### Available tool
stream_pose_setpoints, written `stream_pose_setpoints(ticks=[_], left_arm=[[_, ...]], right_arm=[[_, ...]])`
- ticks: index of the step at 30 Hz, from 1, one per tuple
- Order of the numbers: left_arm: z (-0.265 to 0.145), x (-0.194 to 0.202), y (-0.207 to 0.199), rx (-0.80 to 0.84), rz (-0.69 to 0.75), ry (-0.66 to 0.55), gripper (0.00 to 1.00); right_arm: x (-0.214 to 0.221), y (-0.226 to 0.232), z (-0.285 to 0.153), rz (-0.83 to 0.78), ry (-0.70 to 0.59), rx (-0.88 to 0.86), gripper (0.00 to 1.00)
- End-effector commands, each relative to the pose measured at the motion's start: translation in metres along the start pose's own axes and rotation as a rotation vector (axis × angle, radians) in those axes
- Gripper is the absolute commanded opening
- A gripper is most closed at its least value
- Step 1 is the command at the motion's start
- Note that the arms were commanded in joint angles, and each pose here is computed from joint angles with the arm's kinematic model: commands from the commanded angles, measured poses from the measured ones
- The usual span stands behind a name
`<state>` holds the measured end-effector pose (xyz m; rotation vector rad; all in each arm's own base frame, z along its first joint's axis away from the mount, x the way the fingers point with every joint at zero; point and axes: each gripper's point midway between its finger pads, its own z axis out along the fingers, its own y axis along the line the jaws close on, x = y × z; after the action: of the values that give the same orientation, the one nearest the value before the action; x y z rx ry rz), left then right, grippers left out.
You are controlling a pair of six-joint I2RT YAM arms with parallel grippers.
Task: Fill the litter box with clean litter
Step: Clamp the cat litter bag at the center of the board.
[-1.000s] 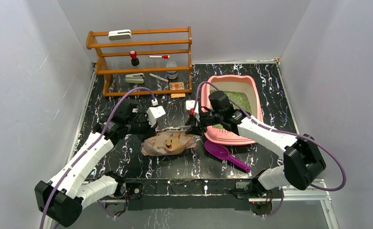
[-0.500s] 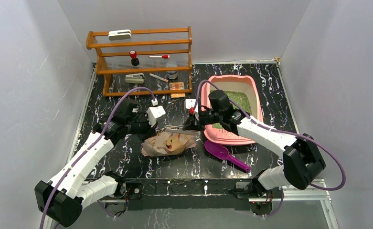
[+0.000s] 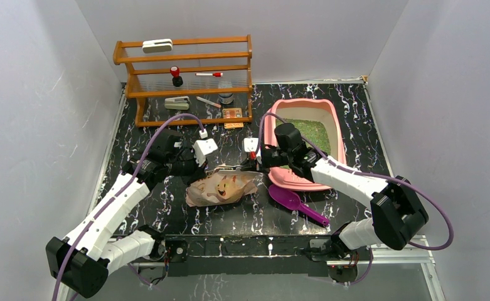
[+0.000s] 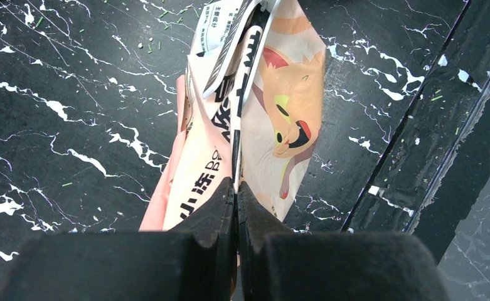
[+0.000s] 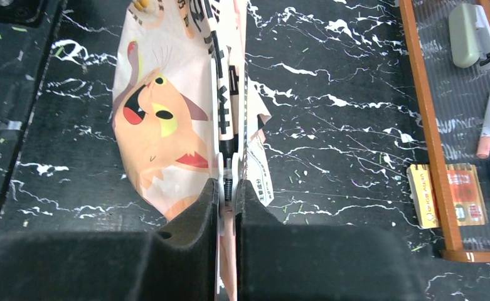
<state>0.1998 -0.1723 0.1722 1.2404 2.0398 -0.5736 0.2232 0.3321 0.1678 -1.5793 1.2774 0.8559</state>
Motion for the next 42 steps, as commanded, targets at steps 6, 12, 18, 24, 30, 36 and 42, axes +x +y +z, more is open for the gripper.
stream_pose_setpoints(ticks=[6,12,18,24,30,36,42], left_arm=[[-0.018,-0.045,-0.007,0.034,0.058,-0.145,0.0],[-0.018,-0.045,-0.006,0.027,0.059,-0.144,0.0],[-0.017,-0.046,-0.007,0.033,0.055,-0.151,0.0],[-0.014,-0.041,-0.009,0.038,0.038,-0.146,0.07],[-0.001,-0.021,-0.006,0.041,0.017,-0.085,0.4],[0.021,0.005,-0.003,0.101,-0.006,0.055,0.43],[0.03,0.016,0.005,0.1,0.02,0.11,0.32]], right_arm=[[0.007,-0.003,0.0,-0.073,0.036,-0.006,0.24],[-0.008,-0.007,-0.005,-0.058,-0.005,0.037,0.44],[-0.017,-0.01,-0.008,-0.022,-0.021,0.063,0.51],[0.001,-0.002,0.0,0.047,0.007,0.022,0.53],[-0.013,-0.001,0.01,0.079,-0.042,-0.027,0.47],[-0.011,-0.003,0.01,0.066,-0.018,-0.014,0.43],[-0.014,-0.003,0.008,0.061,-0.015,-0.015,0.4]])
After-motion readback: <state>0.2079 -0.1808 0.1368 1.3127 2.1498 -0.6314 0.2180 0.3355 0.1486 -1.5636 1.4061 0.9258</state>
